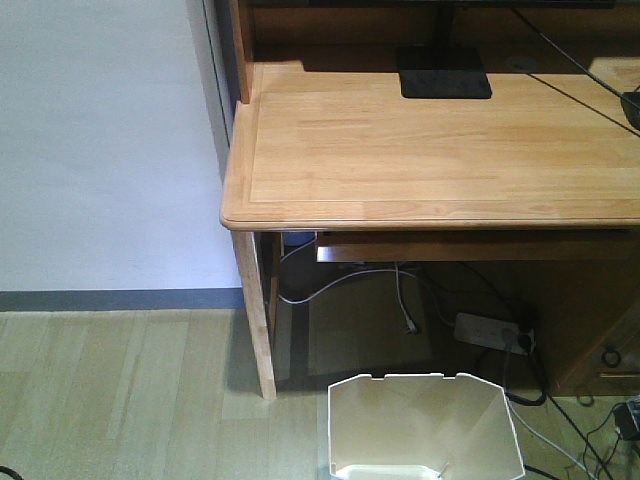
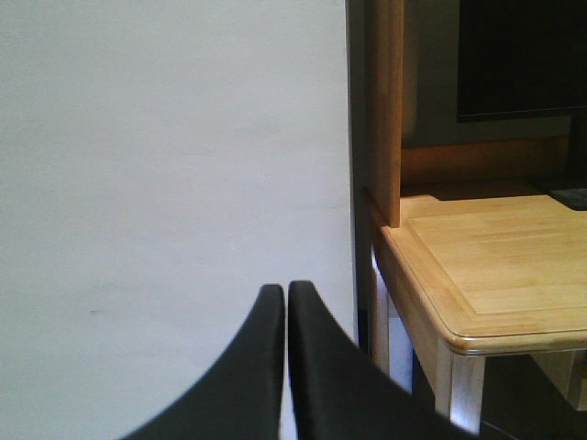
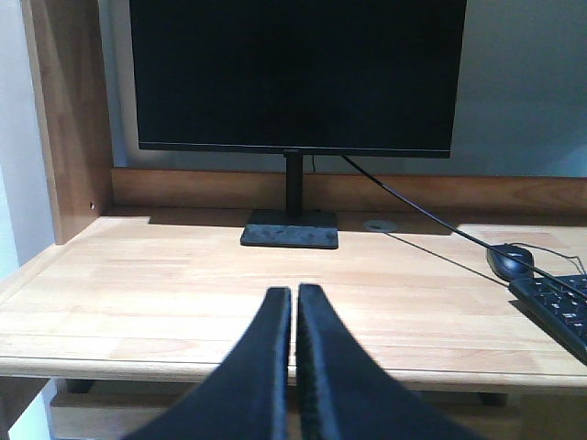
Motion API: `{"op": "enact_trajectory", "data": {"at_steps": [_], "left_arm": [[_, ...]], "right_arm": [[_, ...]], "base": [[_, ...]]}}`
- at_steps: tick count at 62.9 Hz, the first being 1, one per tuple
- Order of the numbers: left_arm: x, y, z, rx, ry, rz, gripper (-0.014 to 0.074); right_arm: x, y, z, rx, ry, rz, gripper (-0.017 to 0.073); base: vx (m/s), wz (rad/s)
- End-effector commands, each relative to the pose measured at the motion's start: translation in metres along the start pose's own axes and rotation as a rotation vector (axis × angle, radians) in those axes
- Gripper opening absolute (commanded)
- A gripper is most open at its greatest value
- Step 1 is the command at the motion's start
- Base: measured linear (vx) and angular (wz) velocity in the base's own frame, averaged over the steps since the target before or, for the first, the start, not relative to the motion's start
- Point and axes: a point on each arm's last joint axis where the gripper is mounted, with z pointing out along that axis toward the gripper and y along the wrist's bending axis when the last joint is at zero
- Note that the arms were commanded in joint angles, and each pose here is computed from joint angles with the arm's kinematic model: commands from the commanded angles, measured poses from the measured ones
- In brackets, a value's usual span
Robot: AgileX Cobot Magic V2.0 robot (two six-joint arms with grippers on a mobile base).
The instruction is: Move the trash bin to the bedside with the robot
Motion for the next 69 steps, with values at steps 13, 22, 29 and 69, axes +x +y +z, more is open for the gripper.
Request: {"op": "enact_trajectory", "data": {"at_steps": [13, 22, 29, 69], "left_arm": [[-0.003, 0.000, 0.000, 0.007, -0.068, -0.023, -0.0006], [-0.003, 0.000, 0.000, 0.007, -0.069, -0.023, -0.0006], [-0.003, 0.000, 0.000, 0.007, -0.069, -0.023, -0.0006], [-0.003, 0.000, 0.000, 0.007, -0.069, -0.023, -0.0006]], "right_arm": [[-0.007, 0.000, -0.001, 0.007, -0.079, -0.012, -0.0008], [-0.007, 0.000, -0.001, 0.007, -0.079, -0.012, -0.0008], [-0.007, 0.000, -0.001, 0.007, -0.079, -0.012, -0.0008], [-0.027, -0.001, -0.004, 0.014, -0.223, -0.011, -0.0008]], "base": [[0.00, 0.00], [0.00, 0.00], [0.00, 0.00], [0.00, 0.00]]}}
